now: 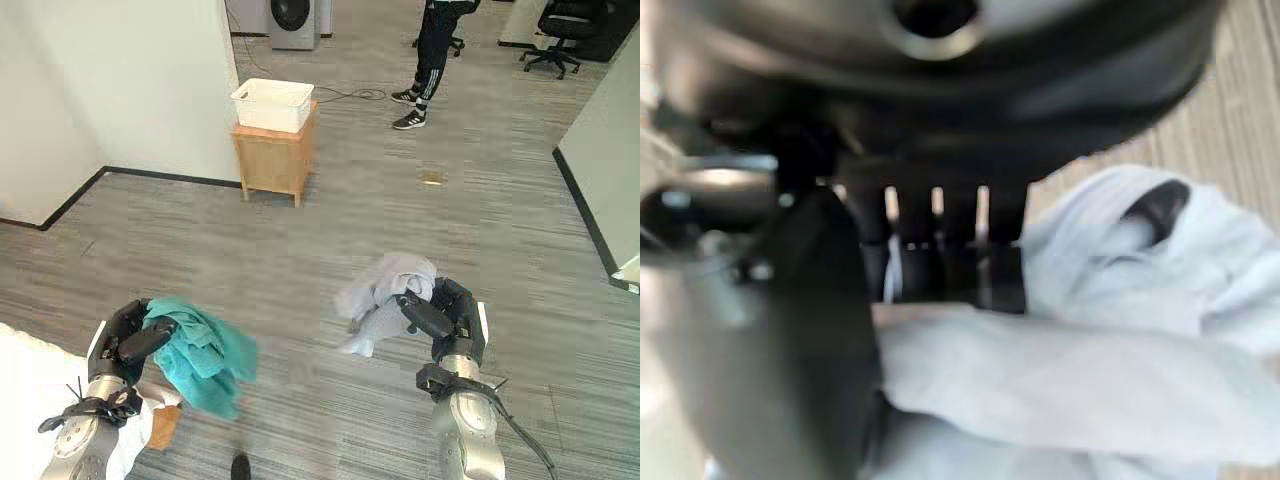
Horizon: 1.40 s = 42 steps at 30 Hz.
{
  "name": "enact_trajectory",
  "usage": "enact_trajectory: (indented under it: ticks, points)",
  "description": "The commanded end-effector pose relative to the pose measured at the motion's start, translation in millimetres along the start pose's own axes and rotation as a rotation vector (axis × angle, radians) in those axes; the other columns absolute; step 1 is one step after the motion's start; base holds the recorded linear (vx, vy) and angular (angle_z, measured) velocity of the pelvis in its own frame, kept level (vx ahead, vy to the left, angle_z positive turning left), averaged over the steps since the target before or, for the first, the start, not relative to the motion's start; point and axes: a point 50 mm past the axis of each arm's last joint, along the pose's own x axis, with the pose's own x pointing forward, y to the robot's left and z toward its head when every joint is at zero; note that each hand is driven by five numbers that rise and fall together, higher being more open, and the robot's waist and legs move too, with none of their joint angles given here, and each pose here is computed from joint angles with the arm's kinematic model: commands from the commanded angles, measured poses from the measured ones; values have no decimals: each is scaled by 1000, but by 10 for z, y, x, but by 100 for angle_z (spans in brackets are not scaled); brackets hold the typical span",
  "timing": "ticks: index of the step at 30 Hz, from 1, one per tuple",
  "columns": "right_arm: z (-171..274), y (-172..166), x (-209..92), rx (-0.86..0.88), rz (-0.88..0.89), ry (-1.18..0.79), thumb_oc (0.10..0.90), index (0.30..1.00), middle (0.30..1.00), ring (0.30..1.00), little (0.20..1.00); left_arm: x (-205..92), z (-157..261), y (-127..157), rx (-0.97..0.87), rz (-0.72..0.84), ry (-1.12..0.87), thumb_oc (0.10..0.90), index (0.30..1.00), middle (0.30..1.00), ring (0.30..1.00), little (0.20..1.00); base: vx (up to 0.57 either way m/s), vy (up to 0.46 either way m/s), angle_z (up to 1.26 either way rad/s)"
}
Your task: Pick up bed clothes into laundry basket.
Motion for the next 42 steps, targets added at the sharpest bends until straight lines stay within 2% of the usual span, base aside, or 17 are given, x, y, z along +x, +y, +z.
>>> enact_trajectory:
  ticks: [1,5,10,12,15,16,17,23,27,32,38,42]
  points:
    - [16,120,256,-101,85,-8,400,300,300,300,300,488,397,-22,219,-4,-159,400,300,300,300,300,40,-38,0]
    - [69,68,252,-120,70,-29,400,300,300,300,300,439,318,20,223,6,-127,400,300,300,300,300,72,-69,5]
    - [151,-76,291,-153,42,-41,400,300,300,300,300,461,504,65,264,24,-200,400,300,300,300,300,62,-46,17]
    - [290,76,333,-127,77,-118,400,300,300,300,300,473,550,103,265,56,-219,400,300,300,300,300,58,-25,14]
    - [221,183,381,-93,106,-96,400,300,300,300,300,438,523,150,279,70,-207,400,300,300,300,300,73,39,12]
    - [192,287,385,-47,136,-88,400,300,300,300,300,418,381,168,148,92,-158,400,300,300,300,300,43,149,-3]
    - [191,334,379,-32,150,-90,400,300,300,300,300,420,372,172,132,103,-155,400,300,300,300,300,-14,169,-5]
    - [119,403,332,1,161,-72,400,300,300,300,300,425,386,158,138,97,-158,400,300,300,300,300,63,162,-26]
    - [54,311,299,-27,140,-38,400,300,300,300,300,413,504,187,196,63,-191,400,300,300,300,300,470,-74,-21]
    - [8,249,246,-33,116,-22,400,300,300,300,300,536,584,81,229,26,-222,400,300,300,300,300,513,-196,21]
    - [-107,258,219,3,142,33,400,300,300,300,300,550,579,-32,199,-15,-232,400,300,300,300,300,532,-377,34]
    - [116,242,347,-41,142,-42,400,300,300,300,300,580,621,-145,170,-58,-247,400,300,300,300,300,519,-390,-10]
